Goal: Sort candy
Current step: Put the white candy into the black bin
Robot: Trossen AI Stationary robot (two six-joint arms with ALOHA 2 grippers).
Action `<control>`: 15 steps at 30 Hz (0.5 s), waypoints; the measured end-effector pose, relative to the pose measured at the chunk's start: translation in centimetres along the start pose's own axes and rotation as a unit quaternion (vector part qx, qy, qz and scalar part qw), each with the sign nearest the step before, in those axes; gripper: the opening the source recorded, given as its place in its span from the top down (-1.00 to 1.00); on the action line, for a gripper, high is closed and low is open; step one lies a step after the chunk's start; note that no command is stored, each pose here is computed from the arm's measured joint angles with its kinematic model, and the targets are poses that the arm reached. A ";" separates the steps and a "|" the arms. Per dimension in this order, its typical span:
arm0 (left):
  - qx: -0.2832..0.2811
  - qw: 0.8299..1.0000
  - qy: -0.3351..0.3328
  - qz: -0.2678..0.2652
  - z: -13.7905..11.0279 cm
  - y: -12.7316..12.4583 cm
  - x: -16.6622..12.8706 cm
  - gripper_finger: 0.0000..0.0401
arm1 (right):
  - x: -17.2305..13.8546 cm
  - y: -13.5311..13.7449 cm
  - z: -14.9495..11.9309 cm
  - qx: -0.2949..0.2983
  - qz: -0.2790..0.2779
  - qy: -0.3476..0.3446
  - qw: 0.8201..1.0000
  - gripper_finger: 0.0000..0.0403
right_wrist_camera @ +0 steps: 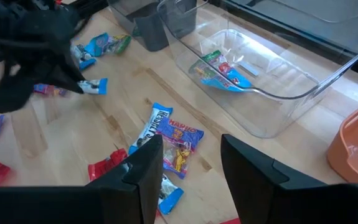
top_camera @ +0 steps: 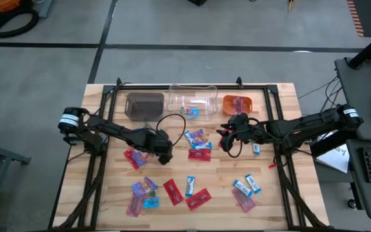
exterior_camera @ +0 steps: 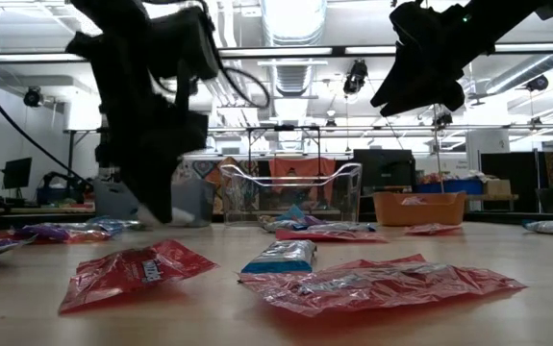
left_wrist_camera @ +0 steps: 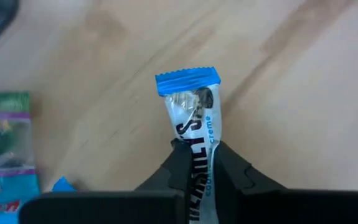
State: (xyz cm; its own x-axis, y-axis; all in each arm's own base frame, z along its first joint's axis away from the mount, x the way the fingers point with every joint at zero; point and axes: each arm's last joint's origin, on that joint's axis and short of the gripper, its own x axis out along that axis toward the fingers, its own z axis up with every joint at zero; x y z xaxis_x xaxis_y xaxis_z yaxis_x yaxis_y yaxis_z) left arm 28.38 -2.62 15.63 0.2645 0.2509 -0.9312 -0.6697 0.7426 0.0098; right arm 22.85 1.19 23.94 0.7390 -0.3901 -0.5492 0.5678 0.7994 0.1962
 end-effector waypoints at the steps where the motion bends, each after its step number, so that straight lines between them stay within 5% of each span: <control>1: 0.008 1.000 -0.006 -0.007 0.2 0.0 -0.5 0.92 | 0.0 0.0 0.0 0.000 0.000 0.000 1.000 0.24; 8: 0.048 0.997 -0.054 -0.027 1.9 1.9 -5.0 0.94 | 0.0 0.0 0.0 0.000 0.000 0.000 1.000 0.28; 15: 0.016 0.992 -0.121 0.015 3.9 7.2 -8.5 0.95 | 0.0 0.0 0.0 0.006 0.001 0.000 1.000 0.27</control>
State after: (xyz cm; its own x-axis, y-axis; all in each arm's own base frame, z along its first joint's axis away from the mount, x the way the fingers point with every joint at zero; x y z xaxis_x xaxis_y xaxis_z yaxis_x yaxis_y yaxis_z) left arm 24.00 3.02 25.06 0.4060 0.4131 -0.8152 -0.6589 0.7504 0.0521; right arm 22.85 1.21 23.94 0.7398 -0.3889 -0.5491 0.5707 0.7949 0.2060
